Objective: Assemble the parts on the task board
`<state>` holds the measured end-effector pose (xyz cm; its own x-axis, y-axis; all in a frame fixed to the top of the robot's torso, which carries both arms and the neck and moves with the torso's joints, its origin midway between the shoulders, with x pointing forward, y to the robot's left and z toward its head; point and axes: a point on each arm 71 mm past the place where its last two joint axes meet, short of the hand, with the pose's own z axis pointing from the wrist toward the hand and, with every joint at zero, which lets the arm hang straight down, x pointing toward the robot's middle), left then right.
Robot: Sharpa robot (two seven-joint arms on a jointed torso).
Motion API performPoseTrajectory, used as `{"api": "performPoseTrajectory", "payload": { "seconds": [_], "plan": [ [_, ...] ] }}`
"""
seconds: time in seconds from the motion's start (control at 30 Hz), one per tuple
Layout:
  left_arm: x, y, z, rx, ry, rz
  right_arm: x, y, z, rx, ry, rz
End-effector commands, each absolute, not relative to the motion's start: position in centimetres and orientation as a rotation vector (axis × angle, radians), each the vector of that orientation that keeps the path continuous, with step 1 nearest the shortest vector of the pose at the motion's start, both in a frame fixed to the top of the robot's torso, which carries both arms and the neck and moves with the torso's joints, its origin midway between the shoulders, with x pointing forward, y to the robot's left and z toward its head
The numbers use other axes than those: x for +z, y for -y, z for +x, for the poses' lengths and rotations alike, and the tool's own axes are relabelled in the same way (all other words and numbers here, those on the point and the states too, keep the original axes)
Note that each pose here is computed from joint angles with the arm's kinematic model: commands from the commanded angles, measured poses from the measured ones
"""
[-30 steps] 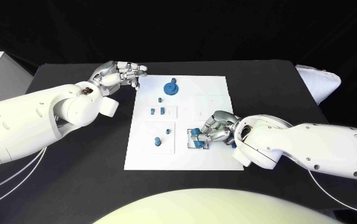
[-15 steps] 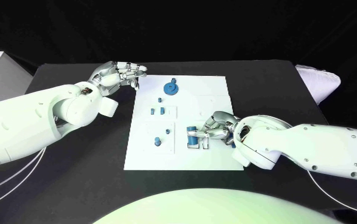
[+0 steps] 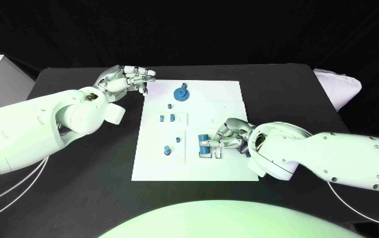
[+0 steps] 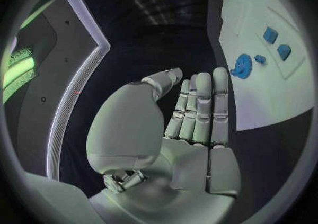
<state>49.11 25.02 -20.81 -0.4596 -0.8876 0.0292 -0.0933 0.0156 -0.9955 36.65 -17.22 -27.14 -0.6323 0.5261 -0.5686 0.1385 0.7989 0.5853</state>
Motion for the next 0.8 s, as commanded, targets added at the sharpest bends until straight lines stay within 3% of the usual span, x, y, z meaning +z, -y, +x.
{"api": "performPoseTrajectory", "payload": {
  "seconds": [0.03, 0.37, 0.8],
  "plan": [
    [-20.8, -24.8, 49.0, -1.535, -1.634, -1.018, -27.0, 17.2, 36.5, 0.661, -2.202, 0.451],
    [-20.8, -24.8, 49.1, -1.535, -1.633, -1.018, -24.7, 17.6, 36.4, 0.888, -1.919, 0.357],
    [-20.8, -24.8, 49.1, -1.537, -1.633, -1.017, -23.6, 18.3, 36.8, 0.915, -1.691, 0.197]
  ]
}}
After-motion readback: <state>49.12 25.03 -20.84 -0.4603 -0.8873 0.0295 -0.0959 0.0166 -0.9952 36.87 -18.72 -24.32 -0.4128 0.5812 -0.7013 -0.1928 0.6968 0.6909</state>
